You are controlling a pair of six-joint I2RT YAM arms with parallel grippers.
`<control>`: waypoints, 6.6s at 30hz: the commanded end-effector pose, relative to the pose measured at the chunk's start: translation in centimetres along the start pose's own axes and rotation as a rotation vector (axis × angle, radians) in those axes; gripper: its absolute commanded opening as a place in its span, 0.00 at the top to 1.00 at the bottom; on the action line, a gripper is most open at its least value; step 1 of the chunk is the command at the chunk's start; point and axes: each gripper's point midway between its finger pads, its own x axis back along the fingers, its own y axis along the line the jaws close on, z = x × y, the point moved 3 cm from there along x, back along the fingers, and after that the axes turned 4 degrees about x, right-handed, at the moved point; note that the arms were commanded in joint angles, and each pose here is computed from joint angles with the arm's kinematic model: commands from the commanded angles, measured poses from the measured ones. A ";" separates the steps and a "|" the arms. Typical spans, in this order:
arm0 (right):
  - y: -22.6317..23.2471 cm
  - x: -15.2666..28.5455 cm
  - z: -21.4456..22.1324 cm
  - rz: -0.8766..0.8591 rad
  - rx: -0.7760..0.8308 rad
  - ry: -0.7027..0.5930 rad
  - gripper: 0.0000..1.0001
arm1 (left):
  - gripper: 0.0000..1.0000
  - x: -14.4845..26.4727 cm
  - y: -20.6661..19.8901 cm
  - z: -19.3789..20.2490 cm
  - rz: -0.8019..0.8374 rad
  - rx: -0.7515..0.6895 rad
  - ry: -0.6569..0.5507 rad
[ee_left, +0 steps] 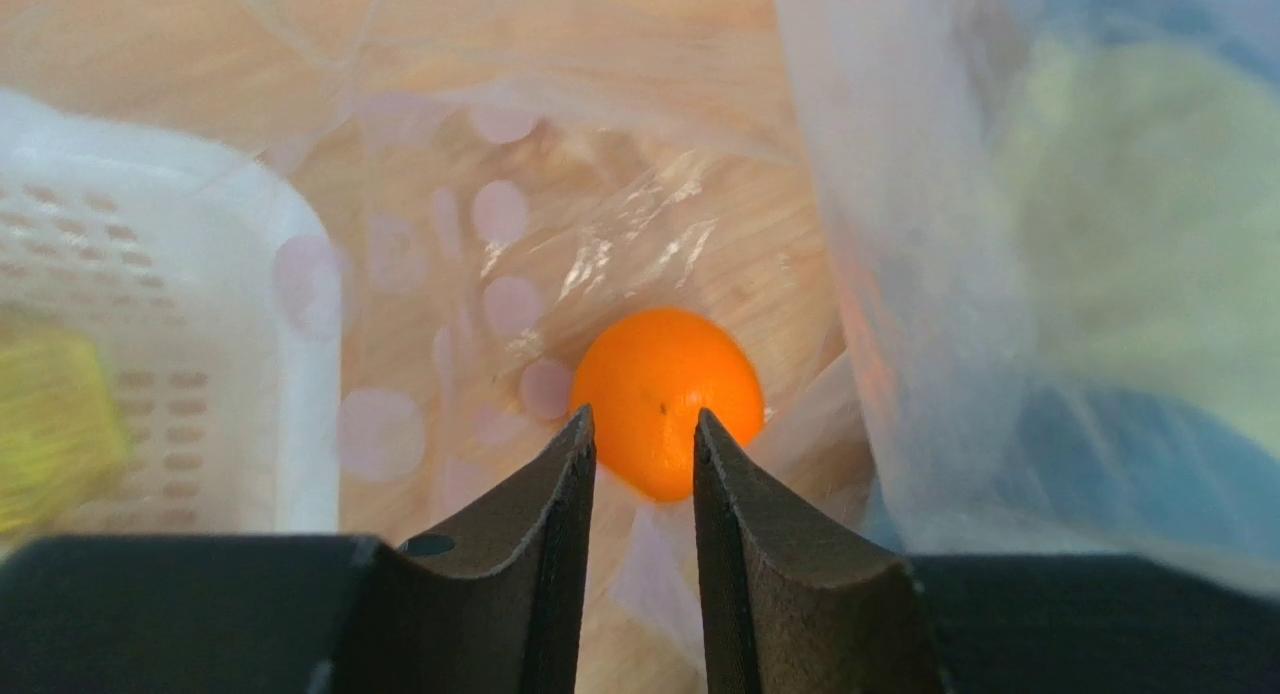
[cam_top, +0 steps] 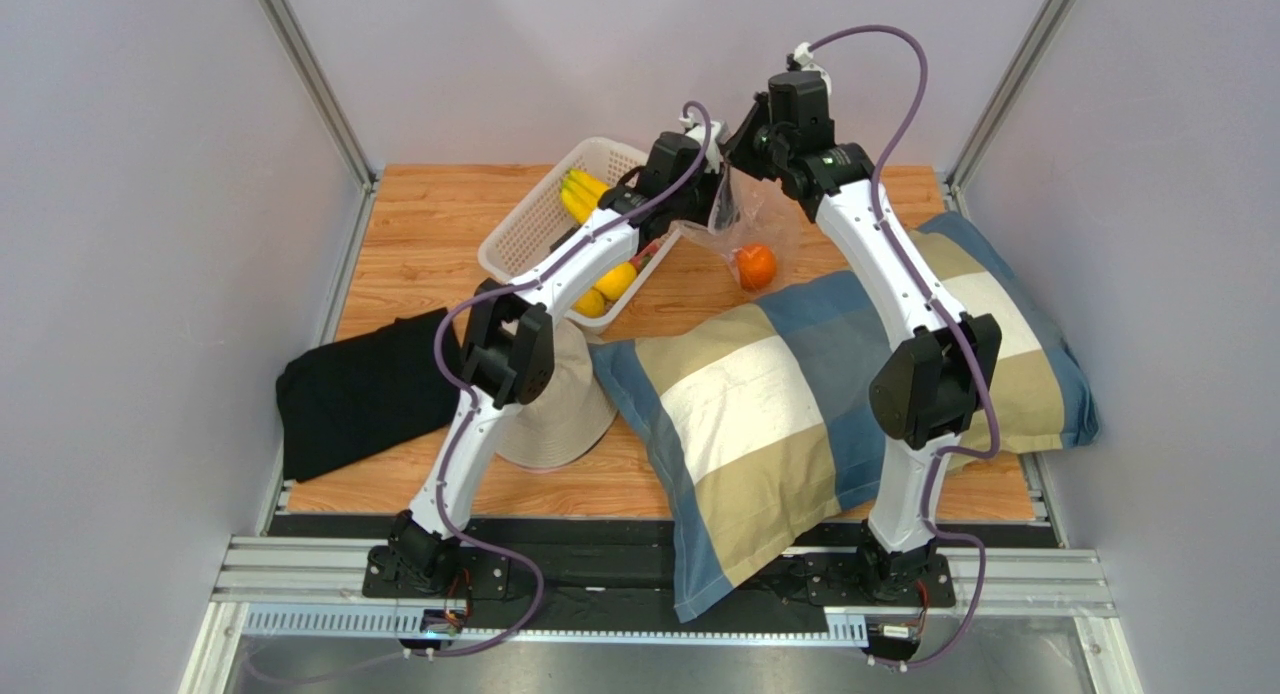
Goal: Open the zip-top bag and remove the fake food
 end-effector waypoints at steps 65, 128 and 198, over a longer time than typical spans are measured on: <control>-15.9 1.6 3.7 0.415 -0.005 0.273 0.61 | 0.56 1.0 3.5 1.8 0.290 0.351 0.163; -18.2 -6.8 15.6 0.453 0.021 0.486 0.93 | 0.29 -0.1 3.3 7.7 0.191 0.507 0.381; -15.7 -11.5 14.1 0.229 -0.205 0.394 1.00 | 0.19 -5.8 4.9 10.1 0.163 0.470 0.243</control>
